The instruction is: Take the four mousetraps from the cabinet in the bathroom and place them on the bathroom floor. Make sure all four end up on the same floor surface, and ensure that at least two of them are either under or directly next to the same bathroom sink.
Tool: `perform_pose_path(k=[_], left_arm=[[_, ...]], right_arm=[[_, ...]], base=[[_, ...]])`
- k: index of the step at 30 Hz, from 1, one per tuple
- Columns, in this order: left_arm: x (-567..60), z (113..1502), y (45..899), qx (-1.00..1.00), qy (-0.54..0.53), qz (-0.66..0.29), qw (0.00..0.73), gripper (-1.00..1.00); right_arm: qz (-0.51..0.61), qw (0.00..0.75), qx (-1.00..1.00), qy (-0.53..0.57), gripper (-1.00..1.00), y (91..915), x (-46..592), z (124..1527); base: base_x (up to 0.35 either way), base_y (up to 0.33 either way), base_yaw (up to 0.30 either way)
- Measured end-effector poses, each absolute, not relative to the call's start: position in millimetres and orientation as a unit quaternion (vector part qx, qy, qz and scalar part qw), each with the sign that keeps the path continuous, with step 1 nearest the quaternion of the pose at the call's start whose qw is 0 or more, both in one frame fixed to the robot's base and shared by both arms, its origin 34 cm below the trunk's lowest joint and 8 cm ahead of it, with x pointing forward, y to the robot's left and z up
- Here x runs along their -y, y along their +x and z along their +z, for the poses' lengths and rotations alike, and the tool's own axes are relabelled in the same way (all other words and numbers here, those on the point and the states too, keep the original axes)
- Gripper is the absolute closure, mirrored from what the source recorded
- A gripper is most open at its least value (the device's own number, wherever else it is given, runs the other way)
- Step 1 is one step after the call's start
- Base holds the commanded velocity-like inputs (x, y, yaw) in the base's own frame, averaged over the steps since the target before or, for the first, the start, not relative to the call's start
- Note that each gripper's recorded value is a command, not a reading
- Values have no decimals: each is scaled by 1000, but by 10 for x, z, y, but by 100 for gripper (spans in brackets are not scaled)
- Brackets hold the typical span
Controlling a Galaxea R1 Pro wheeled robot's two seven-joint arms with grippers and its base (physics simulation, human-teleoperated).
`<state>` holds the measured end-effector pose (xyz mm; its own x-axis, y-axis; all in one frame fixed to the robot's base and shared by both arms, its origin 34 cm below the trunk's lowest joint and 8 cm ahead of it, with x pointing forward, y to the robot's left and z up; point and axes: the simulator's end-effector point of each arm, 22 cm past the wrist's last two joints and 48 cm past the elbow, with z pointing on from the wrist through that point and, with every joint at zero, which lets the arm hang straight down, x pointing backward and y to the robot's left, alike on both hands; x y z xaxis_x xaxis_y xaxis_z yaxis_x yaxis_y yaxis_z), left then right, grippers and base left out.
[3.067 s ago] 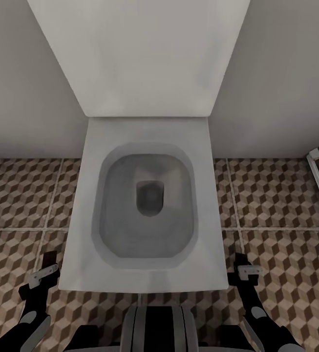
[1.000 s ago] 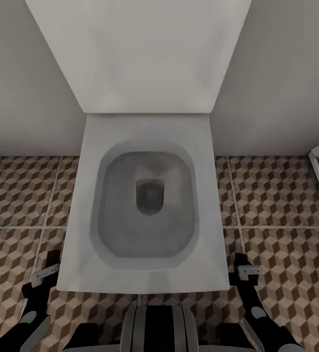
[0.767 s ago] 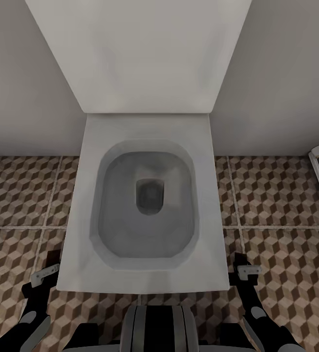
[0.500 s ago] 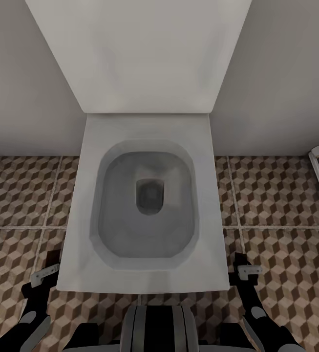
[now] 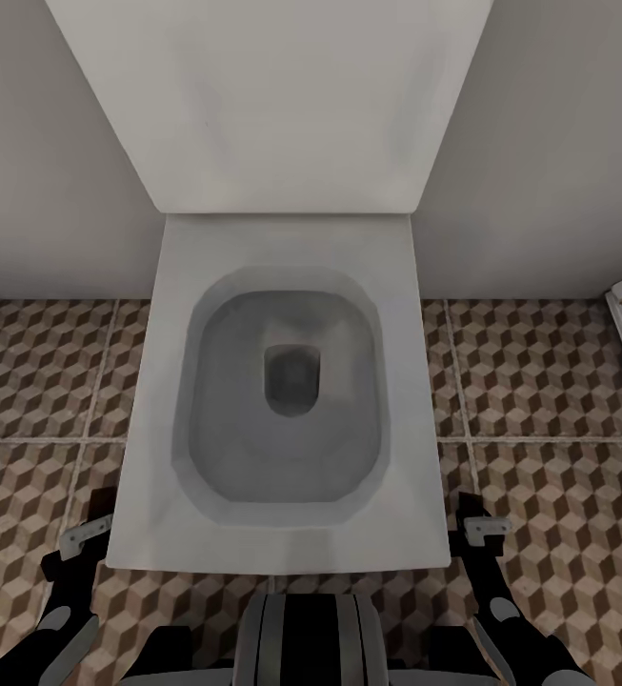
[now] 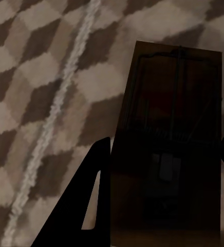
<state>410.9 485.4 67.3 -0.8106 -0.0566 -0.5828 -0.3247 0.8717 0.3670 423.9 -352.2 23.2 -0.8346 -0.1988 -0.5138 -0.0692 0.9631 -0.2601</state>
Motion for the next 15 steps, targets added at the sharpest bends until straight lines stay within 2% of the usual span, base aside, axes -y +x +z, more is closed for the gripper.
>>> perform_pose_path(k=[15], left_arm=[[-4850, 675, 4123, -923, -103, 230, 291, 100]], right_arm=[[-118, 281, -950, -69, 100, 4255, 3540, 240]], base=[[0, 0, 0]])
